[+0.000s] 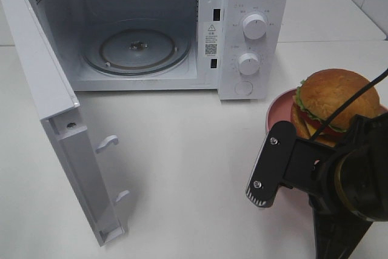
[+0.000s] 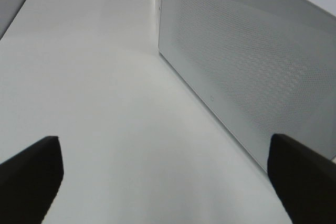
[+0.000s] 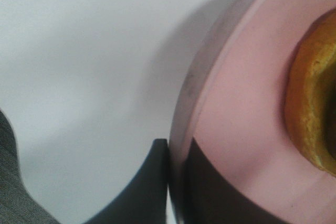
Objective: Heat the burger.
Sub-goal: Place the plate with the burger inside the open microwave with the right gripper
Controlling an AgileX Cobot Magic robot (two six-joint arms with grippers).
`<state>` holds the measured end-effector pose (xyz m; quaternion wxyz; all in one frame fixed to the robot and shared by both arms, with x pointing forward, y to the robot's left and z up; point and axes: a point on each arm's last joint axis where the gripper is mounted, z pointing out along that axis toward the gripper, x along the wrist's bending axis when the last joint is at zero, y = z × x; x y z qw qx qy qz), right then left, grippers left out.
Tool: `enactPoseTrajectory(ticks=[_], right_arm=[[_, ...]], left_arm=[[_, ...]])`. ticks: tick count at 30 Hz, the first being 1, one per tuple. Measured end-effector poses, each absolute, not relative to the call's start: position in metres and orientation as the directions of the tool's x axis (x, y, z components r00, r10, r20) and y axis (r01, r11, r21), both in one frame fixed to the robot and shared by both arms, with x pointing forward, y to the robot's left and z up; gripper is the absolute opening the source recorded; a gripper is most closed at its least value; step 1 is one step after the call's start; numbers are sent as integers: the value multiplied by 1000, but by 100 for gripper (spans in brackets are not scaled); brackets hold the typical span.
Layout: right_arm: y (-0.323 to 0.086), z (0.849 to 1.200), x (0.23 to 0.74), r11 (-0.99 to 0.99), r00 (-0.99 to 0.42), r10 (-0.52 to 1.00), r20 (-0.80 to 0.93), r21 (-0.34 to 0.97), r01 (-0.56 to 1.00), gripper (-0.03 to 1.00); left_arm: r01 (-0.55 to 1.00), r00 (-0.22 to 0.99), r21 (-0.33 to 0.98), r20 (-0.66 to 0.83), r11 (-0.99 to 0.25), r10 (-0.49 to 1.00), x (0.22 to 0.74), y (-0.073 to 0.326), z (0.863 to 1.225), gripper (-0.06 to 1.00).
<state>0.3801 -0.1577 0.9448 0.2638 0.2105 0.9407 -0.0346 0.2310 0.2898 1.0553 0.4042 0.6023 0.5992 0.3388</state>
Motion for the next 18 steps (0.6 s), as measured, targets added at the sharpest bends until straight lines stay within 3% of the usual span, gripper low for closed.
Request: enactPoseTrajectory(ticks=[18], right_arm=[[-150, 946, 385, 983, -827, 160, -539, 10, 184, 3]], left_arm=[[448, 52, 893, -76, 45, 996, 231, 290, 1055, 98]])
